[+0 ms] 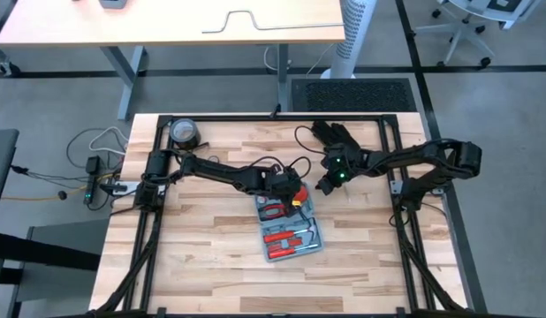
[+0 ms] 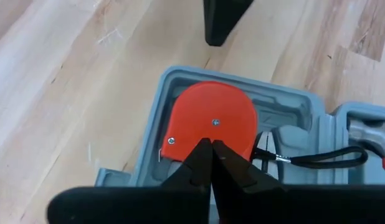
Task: Prefit tool cases
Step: Put the orange measuring tape into the gray toolbox
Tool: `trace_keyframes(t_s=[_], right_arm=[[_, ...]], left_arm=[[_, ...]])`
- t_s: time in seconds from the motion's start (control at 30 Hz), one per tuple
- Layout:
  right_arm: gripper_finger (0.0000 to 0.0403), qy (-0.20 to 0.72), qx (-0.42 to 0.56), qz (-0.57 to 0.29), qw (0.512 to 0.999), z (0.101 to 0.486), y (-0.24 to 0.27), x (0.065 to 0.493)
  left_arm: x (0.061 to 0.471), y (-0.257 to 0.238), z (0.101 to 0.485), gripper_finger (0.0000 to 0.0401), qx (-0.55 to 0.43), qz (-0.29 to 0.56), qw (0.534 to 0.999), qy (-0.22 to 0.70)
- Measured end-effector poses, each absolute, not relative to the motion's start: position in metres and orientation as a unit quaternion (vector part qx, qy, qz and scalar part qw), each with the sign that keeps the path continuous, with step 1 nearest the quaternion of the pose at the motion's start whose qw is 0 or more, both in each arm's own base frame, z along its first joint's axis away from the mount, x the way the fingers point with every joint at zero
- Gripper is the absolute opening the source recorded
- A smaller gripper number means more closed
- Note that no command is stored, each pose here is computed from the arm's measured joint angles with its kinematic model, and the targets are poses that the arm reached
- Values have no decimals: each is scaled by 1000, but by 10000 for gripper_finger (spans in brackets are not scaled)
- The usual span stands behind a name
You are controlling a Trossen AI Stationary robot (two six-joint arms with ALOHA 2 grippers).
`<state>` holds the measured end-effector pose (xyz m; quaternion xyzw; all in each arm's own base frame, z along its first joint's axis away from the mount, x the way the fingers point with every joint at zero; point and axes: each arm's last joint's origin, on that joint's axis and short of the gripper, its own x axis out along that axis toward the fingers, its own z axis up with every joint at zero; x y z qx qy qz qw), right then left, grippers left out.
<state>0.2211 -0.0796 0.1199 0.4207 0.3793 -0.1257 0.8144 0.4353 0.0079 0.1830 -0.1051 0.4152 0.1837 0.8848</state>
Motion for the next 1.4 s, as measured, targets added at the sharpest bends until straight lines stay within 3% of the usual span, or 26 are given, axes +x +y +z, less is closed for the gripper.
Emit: trace_keyframes(t_s=[0.27,0.47,0.8,0.97,1.2,1.4], right_arm=[[4,351,418,-104,831,128,-80,223],[2,356,374,-74,853,144,-58,239],[1,372,284,-105,877,172,-54,263],[1,415,298,-107,853,149,-62,269],[0,465,296,-81,830,122,-52,298],[0,453,299,-100,834,142,-49,289]], left_arm=[[431,10,185,0,-97,185,879,428],[422,11,214,0,-81,172,898,396],[347,9,189,0,-198,181,903,335],[320,9,180,0,-229,198,892,336],[314,8,177,0,-232,202,889,338],[312,0,175,0,-222,194,888,353]])
